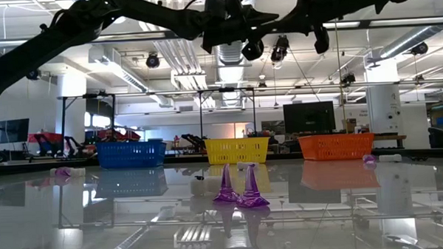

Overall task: Sort Halloween decoration
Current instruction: Put the black spider toy into the blue bin

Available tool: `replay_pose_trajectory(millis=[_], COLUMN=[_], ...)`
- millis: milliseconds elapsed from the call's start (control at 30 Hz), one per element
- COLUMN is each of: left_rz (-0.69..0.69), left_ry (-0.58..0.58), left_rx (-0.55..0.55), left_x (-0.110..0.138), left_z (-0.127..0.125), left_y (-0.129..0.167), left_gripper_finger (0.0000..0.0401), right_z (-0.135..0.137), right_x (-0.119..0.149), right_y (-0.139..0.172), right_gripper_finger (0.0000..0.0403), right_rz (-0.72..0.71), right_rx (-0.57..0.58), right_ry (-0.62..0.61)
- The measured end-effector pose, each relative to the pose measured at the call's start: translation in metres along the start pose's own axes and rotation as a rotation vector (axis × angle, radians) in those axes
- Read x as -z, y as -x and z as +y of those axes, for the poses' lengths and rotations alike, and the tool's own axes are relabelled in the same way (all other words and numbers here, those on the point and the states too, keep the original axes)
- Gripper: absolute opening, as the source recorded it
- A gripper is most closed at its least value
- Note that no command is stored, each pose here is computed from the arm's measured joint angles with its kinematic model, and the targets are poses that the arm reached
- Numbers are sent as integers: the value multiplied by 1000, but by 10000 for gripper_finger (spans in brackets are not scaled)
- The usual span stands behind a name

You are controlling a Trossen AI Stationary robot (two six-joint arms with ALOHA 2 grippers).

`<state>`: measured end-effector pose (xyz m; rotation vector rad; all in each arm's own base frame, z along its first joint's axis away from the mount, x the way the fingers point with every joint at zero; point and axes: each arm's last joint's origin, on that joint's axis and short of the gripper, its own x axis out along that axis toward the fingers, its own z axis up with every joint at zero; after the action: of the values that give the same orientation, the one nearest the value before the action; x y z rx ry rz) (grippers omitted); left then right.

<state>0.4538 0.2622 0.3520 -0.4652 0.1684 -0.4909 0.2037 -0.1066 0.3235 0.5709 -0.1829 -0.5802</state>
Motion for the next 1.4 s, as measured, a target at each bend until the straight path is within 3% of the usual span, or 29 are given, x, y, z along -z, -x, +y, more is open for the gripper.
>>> replay_pose_trajectory(millis=[267,567,800,1067,1400], left_rz=[-3,-13,-7,43,109], left_ry=[-1,-1,8,25,78], left_rx=[-5,-27,-7,114,235], left_x=[0,-1,-4,-9,-6], left_z=[1,3,6,3,4], left_y=[2,5,15,25,34], left_gripper_finger=[101,112,112,112,103], right_z=[0,-2,-14,-31,-57], right_x=[-3,-5,3,19,39], right_y=[6,14,35,49,36], right_gripper_finger=[5,7,8,8,8], right_rz=[-14,1,106,294,489], right_rx=[34,77,296,490,663], right_ry=[1,7,14,25,14])
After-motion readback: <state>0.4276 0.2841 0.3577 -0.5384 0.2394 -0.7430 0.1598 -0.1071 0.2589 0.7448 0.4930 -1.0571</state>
